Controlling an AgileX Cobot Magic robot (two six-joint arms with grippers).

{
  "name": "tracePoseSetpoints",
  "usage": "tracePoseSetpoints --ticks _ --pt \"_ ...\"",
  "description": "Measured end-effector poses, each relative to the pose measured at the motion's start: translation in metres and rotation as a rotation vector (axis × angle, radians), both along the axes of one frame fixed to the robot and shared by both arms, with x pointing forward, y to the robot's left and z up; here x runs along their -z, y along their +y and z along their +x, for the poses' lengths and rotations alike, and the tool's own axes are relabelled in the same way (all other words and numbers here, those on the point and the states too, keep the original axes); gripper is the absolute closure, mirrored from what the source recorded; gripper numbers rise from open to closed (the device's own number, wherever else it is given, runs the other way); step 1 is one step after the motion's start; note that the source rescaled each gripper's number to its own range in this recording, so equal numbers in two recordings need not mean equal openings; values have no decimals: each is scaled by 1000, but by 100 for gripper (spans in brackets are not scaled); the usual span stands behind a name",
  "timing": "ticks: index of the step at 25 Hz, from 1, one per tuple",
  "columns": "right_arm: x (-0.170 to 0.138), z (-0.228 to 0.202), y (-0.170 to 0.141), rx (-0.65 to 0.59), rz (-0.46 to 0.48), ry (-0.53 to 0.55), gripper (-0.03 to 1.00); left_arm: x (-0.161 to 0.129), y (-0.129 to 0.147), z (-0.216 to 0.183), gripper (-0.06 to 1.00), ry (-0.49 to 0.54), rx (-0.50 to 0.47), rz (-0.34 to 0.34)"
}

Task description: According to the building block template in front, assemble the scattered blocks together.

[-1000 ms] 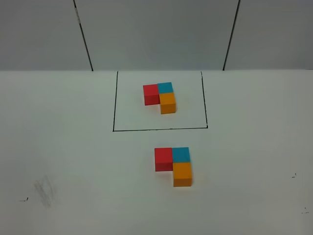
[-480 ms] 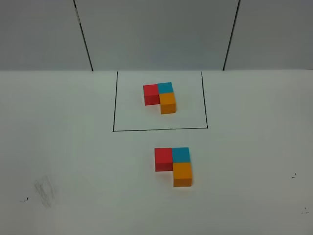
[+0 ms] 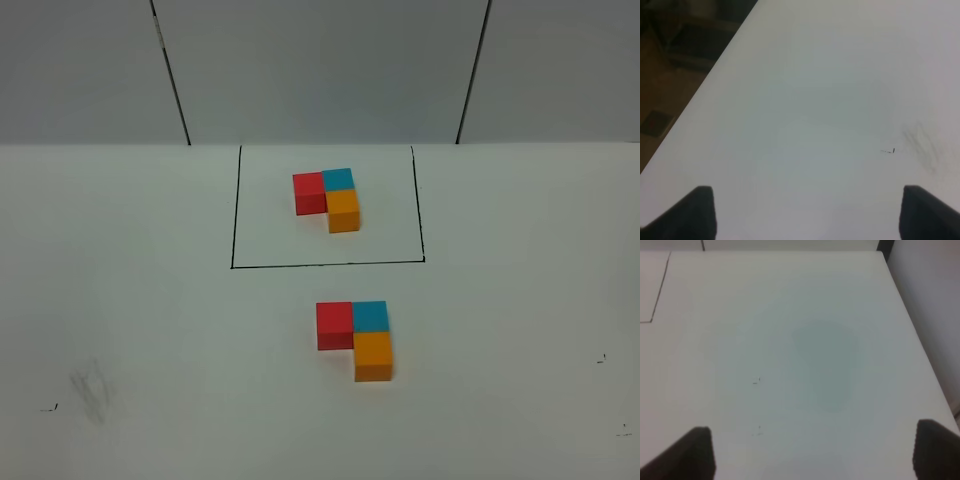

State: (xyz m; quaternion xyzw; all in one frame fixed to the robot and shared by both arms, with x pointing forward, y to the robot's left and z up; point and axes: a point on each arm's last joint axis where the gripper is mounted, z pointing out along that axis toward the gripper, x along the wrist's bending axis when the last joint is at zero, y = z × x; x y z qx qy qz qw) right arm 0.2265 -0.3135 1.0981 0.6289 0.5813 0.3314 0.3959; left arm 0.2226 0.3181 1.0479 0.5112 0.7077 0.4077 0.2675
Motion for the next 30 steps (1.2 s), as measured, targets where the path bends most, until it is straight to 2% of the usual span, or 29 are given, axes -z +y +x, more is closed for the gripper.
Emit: tracePoseSetpoints --ticks 17,22,30 --pt "45 12 3 -24 18 63 15 0 0 0 10 0 0 0" --pt "46 14 7 -53 39 47 15 0 0 0 10 0 0 0" --pt "46 14 18 -221 4 53 15 0 0 0 10 0 0 0"
